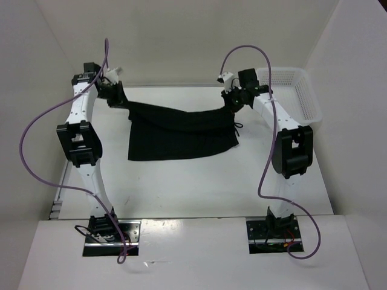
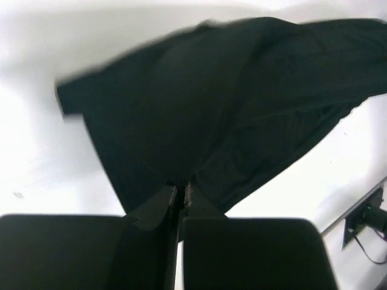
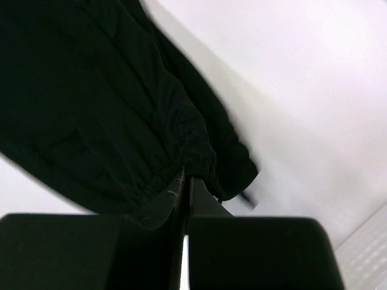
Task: Fold and stack the shorts
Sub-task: Fold the shorts
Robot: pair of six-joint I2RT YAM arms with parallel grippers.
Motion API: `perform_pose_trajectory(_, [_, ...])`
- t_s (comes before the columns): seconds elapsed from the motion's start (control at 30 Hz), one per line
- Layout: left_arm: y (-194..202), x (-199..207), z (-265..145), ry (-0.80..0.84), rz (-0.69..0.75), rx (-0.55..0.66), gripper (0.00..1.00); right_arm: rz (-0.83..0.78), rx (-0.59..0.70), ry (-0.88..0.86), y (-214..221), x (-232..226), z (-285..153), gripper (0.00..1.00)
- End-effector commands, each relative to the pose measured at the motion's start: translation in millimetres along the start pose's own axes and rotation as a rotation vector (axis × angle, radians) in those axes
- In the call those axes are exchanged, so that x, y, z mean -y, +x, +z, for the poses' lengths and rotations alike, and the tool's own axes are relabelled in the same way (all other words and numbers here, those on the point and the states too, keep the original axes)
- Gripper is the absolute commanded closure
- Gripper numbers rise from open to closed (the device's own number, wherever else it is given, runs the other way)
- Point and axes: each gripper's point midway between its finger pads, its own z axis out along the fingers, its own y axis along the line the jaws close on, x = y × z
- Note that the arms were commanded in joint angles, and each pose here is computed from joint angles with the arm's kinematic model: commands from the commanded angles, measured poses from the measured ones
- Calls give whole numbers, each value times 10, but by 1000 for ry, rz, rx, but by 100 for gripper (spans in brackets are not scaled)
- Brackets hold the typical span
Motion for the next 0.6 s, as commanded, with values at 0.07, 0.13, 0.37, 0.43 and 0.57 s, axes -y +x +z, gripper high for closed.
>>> perform_pose_trajectory(0.07, [662,-167,-208,-34,-128,-81,100,-101,-118,-88,552,-164,-451,100])
perform_pose_trajectory(0.13, [1195,-99,-115,-35,-190,-197,100,-91,-168,-154,852,-287,-485,100])
perform_pose_trajectory(0.37, [2195,-148,135,-75,-283,-423,100,-86,-265,-253,1415,-576,-470,100])
perform_pose_trajectory(0.43, [2285,-178,182,-73,-303,-452,100,-71,-254,-225,1397,-533,-430,100])
perform_pose_trajectory(0.57, [1812,-169,185,-58,-244,-357,100,-26,-120,-205,848,-413,-382,100])
